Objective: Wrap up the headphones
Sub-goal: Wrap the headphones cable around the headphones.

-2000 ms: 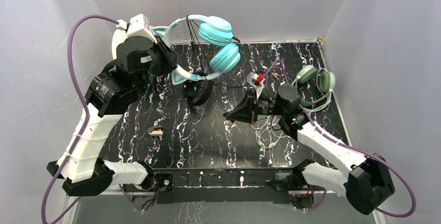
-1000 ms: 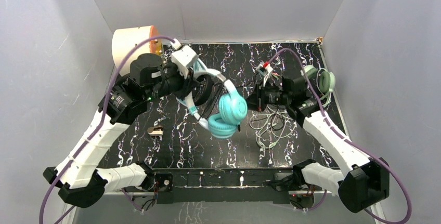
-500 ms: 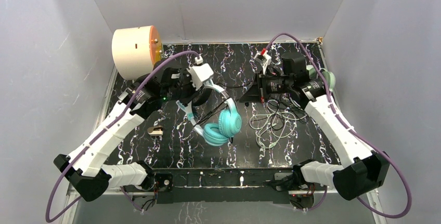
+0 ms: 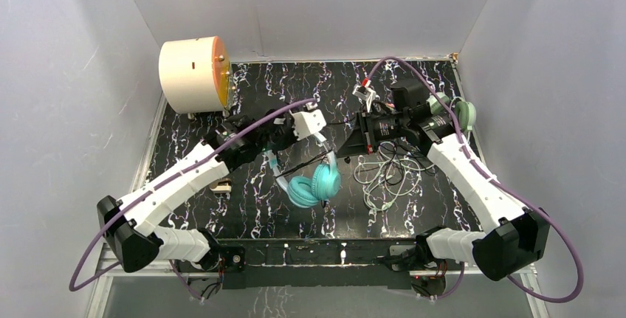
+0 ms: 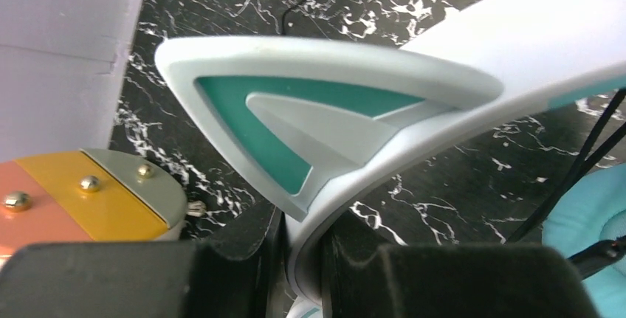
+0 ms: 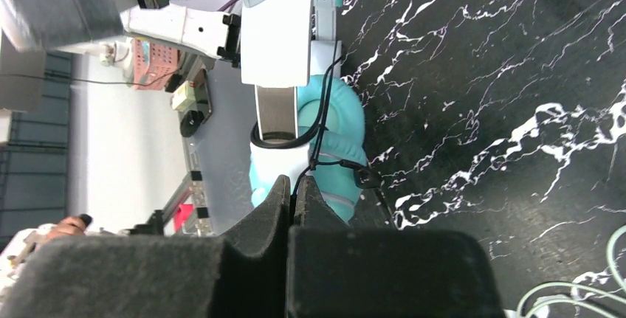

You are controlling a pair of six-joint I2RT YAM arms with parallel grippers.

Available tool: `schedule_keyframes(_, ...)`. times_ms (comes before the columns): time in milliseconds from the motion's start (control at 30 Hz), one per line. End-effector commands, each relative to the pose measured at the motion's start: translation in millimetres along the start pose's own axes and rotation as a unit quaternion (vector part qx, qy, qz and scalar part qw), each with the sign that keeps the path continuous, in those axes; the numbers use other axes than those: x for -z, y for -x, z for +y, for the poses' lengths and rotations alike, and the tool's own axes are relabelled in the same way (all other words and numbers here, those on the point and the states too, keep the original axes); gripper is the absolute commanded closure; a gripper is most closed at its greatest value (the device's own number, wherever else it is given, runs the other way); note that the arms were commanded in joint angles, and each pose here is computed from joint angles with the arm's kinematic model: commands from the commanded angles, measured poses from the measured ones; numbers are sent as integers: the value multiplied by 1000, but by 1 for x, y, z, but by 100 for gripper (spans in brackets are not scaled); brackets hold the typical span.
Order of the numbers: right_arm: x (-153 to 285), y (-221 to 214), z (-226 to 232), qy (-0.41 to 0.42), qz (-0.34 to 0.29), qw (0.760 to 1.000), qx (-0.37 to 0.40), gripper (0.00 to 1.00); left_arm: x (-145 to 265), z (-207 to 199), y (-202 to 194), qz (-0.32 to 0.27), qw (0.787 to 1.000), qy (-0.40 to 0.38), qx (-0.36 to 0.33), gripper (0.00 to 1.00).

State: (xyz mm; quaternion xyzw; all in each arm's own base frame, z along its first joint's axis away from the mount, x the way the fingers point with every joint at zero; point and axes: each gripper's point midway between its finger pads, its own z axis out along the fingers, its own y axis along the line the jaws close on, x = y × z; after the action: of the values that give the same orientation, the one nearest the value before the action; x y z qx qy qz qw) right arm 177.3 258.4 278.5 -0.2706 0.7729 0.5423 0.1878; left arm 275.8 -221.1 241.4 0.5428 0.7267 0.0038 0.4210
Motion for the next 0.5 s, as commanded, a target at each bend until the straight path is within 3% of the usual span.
schedule_keyframes(0,7,18,26,40,-31,999,3,100,1,17,-23,77,992,54,-81,100)
schedule_keyframes(267,0,29,18,34,-80,993,-79,96,1,31,-6,50,990,126,-46,100)
schedule_keyframes(467,2,45,17,18,-125,988,-87,93,9,61,0,71,970,233,-19,100)
